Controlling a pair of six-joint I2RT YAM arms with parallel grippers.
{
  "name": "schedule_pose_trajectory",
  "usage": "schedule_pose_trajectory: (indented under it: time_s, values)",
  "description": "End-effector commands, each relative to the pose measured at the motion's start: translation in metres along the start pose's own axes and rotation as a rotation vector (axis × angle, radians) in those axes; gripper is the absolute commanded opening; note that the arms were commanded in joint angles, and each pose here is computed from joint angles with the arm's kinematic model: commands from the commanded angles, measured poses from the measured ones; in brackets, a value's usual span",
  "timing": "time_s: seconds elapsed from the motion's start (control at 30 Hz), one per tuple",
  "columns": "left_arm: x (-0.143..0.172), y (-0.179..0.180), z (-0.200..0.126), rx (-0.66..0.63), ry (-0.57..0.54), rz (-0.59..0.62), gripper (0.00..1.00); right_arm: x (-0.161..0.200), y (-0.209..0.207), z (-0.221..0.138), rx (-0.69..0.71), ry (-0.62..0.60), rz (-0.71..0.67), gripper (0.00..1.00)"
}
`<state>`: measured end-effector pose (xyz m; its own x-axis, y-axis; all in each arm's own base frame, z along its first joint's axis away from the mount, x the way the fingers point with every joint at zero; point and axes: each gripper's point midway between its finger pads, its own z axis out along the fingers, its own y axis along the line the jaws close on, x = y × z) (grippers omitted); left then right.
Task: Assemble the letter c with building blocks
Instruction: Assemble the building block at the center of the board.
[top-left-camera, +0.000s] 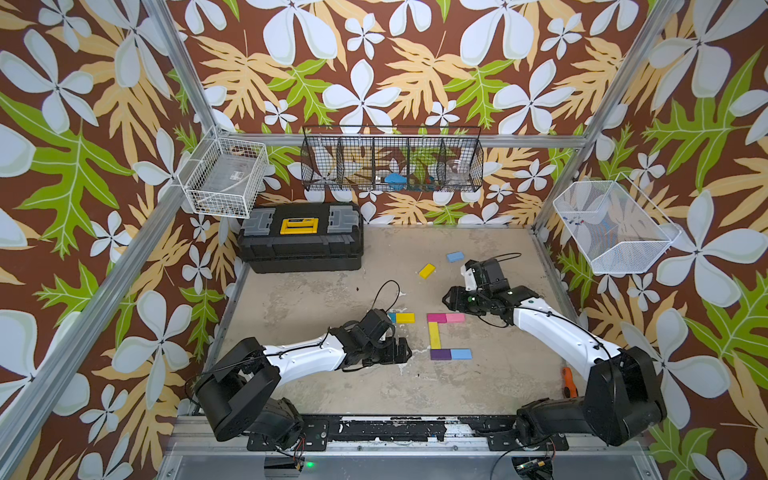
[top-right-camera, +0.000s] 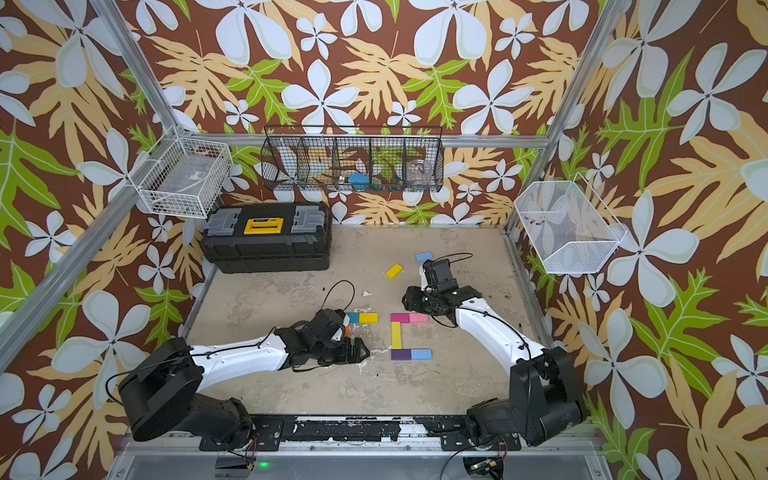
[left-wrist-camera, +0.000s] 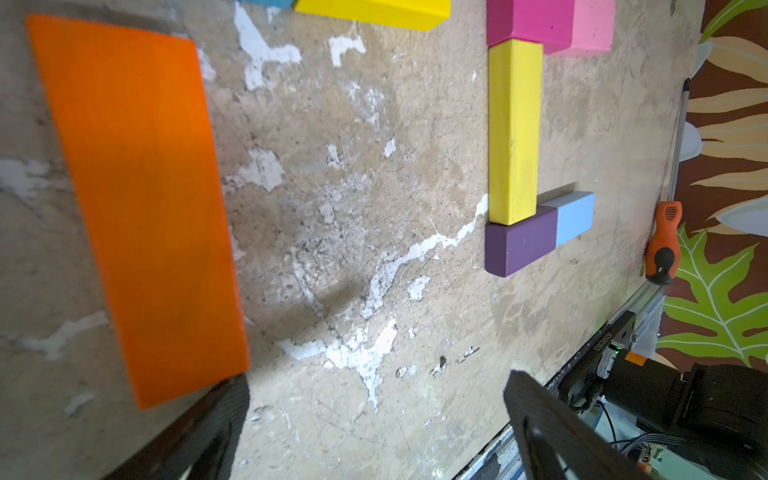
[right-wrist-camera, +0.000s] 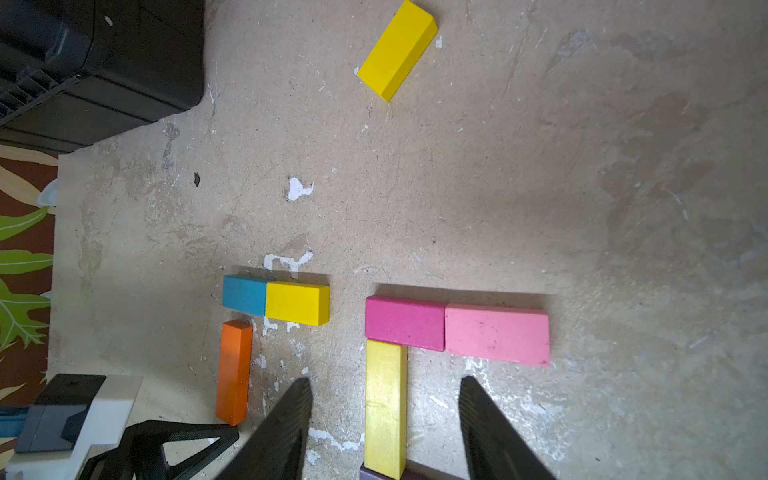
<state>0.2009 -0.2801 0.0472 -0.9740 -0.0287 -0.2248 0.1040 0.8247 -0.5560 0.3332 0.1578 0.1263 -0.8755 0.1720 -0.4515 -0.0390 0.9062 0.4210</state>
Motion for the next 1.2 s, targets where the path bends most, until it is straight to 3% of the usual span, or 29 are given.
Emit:
schedule_pose_trajectory:
  time_s: [0.0, 1.17]
  values:
    - [-0.0047, 0.0011, -0.0003, -0.011, -0.014, 0.015, 1.00, 0.0002, -0.0006, 0.0005, 0.004, 0.002, -0.010, 0.59]
    - [-0.0106, 0.0037, 0.0025, -0.021, -0.021, 0.033, 1.00, 0.0014, -0.0008, 0.0035, 0.000, 0.006, -0.002, 0.58]
